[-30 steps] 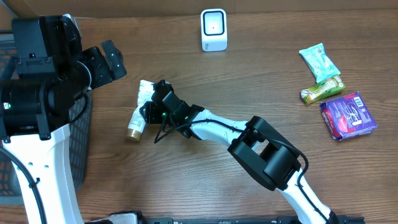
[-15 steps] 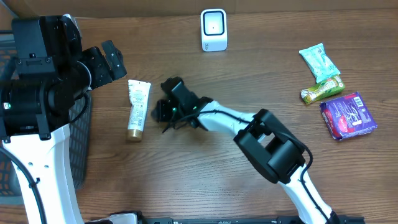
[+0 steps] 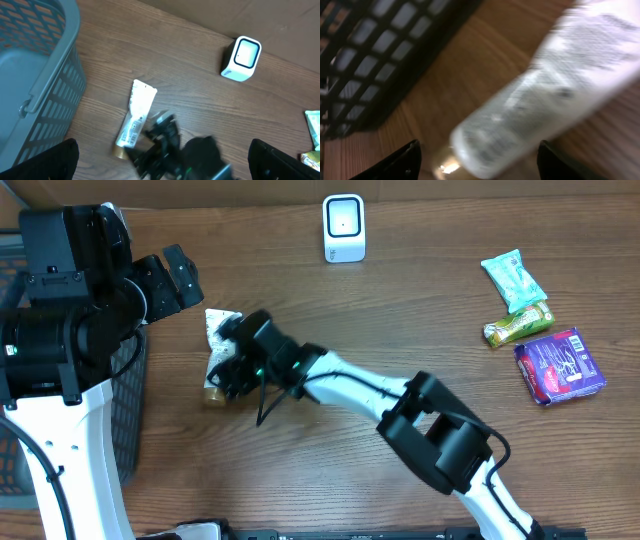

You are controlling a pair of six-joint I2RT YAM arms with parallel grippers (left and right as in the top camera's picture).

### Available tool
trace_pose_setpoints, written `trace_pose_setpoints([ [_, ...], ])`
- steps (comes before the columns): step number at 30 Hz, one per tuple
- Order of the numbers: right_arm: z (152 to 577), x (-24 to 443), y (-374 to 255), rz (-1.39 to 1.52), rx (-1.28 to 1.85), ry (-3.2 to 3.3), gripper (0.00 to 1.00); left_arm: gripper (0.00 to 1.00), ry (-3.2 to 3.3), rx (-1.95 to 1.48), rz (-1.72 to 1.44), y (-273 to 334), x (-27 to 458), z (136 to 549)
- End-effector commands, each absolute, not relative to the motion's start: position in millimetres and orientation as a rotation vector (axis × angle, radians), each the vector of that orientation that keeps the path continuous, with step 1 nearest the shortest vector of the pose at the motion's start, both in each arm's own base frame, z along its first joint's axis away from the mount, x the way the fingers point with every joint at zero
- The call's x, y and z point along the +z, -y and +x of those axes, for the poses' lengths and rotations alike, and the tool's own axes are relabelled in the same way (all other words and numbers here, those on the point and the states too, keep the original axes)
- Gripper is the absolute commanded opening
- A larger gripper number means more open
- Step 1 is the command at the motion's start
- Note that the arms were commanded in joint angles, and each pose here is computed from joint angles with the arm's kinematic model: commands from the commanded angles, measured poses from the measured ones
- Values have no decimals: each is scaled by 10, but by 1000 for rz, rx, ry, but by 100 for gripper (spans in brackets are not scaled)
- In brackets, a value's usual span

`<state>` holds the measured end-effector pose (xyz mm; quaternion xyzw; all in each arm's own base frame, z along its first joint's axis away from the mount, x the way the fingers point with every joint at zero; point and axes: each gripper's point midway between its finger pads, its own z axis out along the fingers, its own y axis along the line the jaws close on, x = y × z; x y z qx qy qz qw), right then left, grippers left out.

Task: Scan the item barcode

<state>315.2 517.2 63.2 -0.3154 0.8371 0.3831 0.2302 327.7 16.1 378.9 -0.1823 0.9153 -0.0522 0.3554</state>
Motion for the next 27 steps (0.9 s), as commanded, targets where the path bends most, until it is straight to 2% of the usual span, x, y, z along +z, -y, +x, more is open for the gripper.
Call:
trace_pose_setpoints([
  [1,3089,1054,-5388,-989,984,-2106,77,100,-2352,-121,-468,-189,3826,3289],
  [8,2903,1103,-5559,-1213,803,-1900,79,100,-2352,-121,-468,-189,3826,3289],
  [11,2962,1120,-5570,-1264,634,-1804,86,99,-2352,-121,-468,-189,3826,3289],
  [14,3040,1198,-5587,-1299,552,-1708,86,100,-2352,-121,-468,-189,3827,3289],
  [20,3091,1373,-5664,-1267,566,-1628,88,100,-2352,-121,-468,-189,3827,3289],
  [27,3158,1277,-5640,-1199,590,-1709,87,100,-2352,-121,-467,-189,3826,3289],
])
